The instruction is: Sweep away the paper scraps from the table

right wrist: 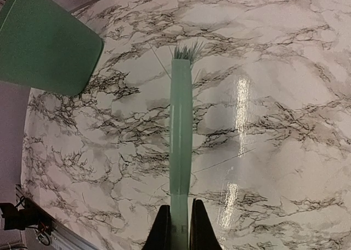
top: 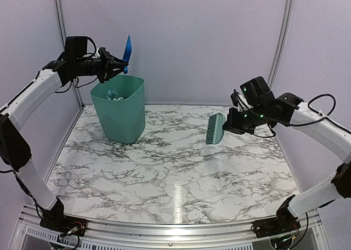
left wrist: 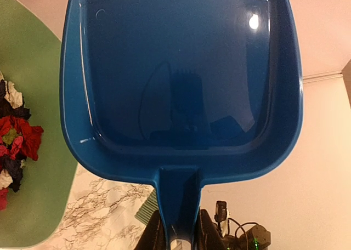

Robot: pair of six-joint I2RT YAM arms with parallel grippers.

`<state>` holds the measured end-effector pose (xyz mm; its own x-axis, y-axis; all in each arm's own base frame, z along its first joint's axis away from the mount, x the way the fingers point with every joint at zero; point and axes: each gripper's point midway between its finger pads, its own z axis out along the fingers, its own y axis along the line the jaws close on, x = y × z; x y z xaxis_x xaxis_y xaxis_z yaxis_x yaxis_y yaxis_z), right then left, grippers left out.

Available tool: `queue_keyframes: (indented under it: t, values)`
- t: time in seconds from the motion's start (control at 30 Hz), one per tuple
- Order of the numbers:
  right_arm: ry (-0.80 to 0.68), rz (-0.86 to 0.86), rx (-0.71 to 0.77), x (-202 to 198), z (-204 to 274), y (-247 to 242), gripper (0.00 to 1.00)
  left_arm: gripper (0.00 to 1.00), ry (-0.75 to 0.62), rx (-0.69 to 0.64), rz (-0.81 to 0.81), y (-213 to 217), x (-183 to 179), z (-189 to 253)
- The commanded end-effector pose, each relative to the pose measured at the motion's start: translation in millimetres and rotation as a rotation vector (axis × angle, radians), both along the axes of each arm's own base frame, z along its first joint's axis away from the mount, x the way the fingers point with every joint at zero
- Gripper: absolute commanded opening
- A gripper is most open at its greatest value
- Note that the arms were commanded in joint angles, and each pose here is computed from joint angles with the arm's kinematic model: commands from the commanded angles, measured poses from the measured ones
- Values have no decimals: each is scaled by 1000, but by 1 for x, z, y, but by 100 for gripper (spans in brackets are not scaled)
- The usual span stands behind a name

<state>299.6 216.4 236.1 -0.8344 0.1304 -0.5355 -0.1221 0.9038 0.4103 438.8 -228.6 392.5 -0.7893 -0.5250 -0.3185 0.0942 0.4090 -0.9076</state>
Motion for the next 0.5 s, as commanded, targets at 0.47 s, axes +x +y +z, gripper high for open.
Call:
queue_keyframes:
  t: [0.47]
  values:
    - [-60, -16, 33, -6, 16, -8, 0, 0, -211, -169, 10, 11, -36, 82]
